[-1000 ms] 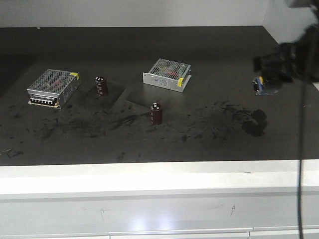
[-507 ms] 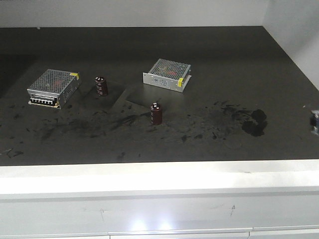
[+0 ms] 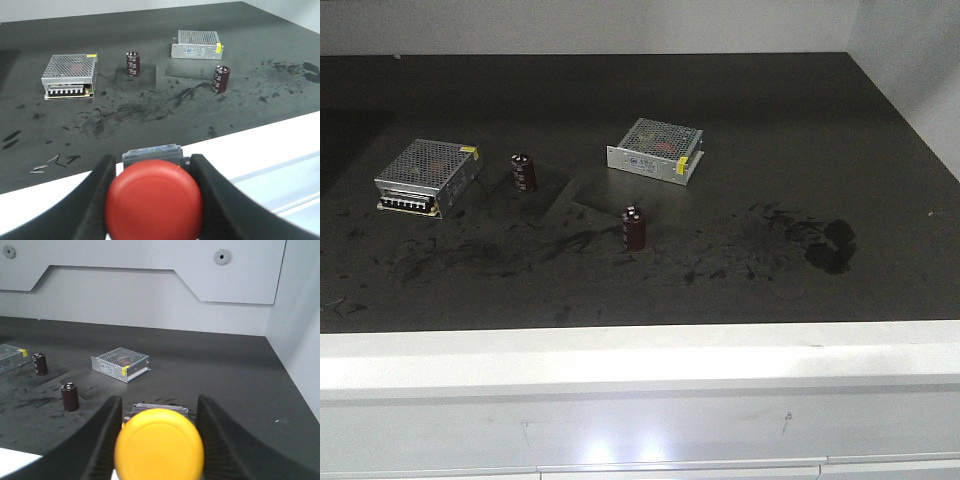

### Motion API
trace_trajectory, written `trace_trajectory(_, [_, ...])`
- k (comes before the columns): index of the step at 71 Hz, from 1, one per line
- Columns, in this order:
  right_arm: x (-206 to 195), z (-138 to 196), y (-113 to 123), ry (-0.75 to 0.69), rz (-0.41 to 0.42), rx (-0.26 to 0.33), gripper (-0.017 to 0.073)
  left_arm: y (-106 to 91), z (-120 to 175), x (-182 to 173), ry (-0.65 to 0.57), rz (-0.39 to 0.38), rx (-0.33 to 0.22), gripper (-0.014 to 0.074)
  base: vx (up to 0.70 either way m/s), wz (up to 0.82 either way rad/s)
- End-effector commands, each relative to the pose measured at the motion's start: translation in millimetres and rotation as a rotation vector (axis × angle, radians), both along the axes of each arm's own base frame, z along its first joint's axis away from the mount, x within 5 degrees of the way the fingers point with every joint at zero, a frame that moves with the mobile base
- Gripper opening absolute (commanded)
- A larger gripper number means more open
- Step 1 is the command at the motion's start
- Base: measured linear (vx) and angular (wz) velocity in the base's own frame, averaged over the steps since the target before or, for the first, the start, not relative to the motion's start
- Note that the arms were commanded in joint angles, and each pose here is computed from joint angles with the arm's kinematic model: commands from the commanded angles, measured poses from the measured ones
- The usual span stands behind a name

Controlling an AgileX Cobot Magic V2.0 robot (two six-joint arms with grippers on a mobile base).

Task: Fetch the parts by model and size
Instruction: 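Drive the base away from the bench holding both switches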

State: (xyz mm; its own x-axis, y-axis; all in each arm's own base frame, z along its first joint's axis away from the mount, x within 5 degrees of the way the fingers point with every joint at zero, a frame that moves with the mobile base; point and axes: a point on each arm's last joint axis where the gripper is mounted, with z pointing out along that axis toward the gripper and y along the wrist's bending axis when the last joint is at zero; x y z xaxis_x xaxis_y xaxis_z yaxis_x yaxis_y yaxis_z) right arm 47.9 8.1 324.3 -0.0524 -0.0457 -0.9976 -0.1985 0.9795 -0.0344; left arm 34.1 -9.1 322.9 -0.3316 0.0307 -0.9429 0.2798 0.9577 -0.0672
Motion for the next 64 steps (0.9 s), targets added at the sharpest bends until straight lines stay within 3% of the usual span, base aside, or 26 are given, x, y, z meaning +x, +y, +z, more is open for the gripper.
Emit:
trace_trajectory(1, [-0.5,15.4,-0.1,-0.106,-0.001,-0.001,-0.0005,-1.1,12.9,1.8,-0.080,-0.006,-0.036,-0.0006,0.00,0.00])
trace_trajectory(41, [-0.5,15.5,-0.1,-0.107,-0.001,0.000,-0.0005,-1.1,12.9,1.8,-0.080,-0.006,-0.036,-0.0006,-0.01,0.04])
trace_trajectory(64, [-0.5,15.5,-0.1,-0.107,-0.001,0.000,-0.0005,-1.1,12.9,1.8,-0.080,-0.006,-0.036,-0.0006,-0.07,0.45])
